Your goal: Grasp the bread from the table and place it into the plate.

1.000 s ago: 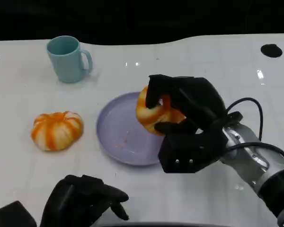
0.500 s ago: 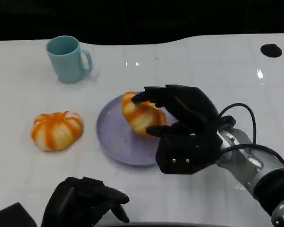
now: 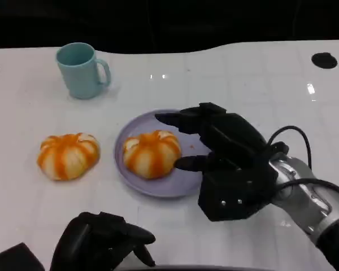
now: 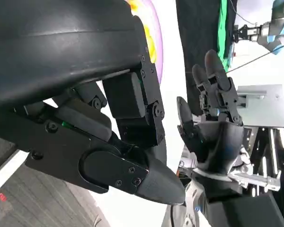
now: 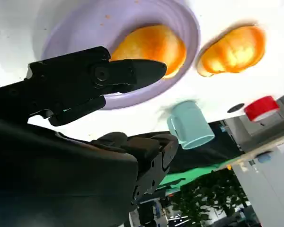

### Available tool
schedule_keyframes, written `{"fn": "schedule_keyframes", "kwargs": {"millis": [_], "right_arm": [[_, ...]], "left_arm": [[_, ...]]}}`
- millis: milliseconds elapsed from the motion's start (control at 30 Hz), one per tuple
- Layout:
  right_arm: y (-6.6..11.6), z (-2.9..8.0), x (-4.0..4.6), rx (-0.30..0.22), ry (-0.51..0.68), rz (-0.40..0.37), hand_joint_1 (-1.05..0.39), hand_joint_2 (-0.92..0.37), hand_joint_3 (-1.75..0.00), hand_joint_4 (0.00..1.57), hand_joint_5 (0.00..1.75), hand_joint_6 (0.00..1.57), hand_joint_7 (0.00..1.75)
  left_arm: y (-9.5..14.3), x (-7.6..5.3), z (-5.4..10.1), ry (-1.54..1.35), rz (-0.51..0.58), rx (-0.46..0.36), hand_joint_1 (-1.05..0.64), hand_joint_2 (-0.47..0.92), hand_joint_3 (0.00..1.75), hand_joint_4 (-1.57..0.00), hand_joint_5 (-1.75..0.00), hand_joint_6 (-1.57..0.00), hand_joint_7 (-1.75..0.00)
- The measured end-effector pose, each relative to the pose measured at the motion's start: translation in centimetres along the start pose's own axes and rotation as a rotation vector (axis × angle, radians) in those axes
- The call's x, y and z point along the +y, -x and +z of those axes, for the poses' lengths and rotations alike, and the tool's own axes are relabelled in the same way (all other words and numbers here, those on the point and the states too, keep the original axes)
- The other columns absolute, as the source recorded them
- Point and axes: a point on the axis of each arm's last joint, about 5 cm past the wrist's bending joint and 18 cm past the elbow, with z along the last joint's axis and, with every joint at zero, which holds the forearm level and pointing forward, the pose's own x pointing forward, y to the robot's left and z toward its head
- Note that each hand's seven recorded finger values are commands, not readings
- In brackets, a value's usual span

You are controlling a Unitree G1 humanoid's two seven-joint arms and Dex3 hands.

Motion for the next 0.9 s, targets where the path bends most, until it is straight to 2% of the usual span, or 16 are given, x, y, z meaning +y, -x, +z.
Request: {"fn": "schedule_keyframes", "kwargs": {"millis": [300, 433, 533, 633, 800, 900], "right_arm": [[2.8, -0.2, -0.89, -0.045, -0.04, -0.094, -0.52, -0.92, -0.25, 0.21, 0.66, 0.46, 0.09], [4.6, -0.3, -1.16, -0.07, -0.096, -0.146, -0.47, -0.92, -0.24, 0.42, 0.81, 0.62, 0.17], [6.1, -0.4, -0.99, -0.082, -0.164, -0.19, -0.43, -0.92, -0.23, 0.49, 0.98, 0.71, 0.22], [7.6, -0.6, -0.72, -0.073, -0.222, -0.219, -0.35, -0.92, -0.23, 0.57, 1.11, 0.76, 0.28], [10.1, -0.9, -0.5, -0.088, -0.295, -0.252, -0.28, -0.92, -0.27, 0.59, 1.13, 0.82, 0.35], [11.6, -1.2, -0.27, -0.077, -0.354, -0.252, -0.25, -0.86, -0.42, 0.59, 1.14, 0.73, 0.62]], "left_arm": [[0.0, 0.0, 0.1, -0.004, 0.006, -0.003, -0.97, 0.92, 0.01, -1.14, -1.05, -1.49, -0.14], [-0.1, 0.1, 0.1, 0.001, 0.007, -0.005, -0.98, 0.92, 0.01, -1.13, -1.05, -1.49, -0.14], [0.0, 0.1, 0.2, 0.001, 0.008, -0.004, -0.98, 0.92, 0.0, -1.13, -1.05, -1.49, -0.14], [0.0, 0.1, 0.2, 0.001, 0.008, -0.005, -0.97, 0.92, 0.0, -1.13, -1.05, -1.49, -0.14], [0.0, 0.1, 0.2, -0.002, 0.008, -0.006, -0.97, 0.92, 0.01, -1.12, -1.06, -1.48, -0.14], [0.0, 0.1, 0.2, -0.003, 0.008, -0.006, -0.98, 0.92, 0.01, -1.13, -1.06, -1.48, -0.15]]}}
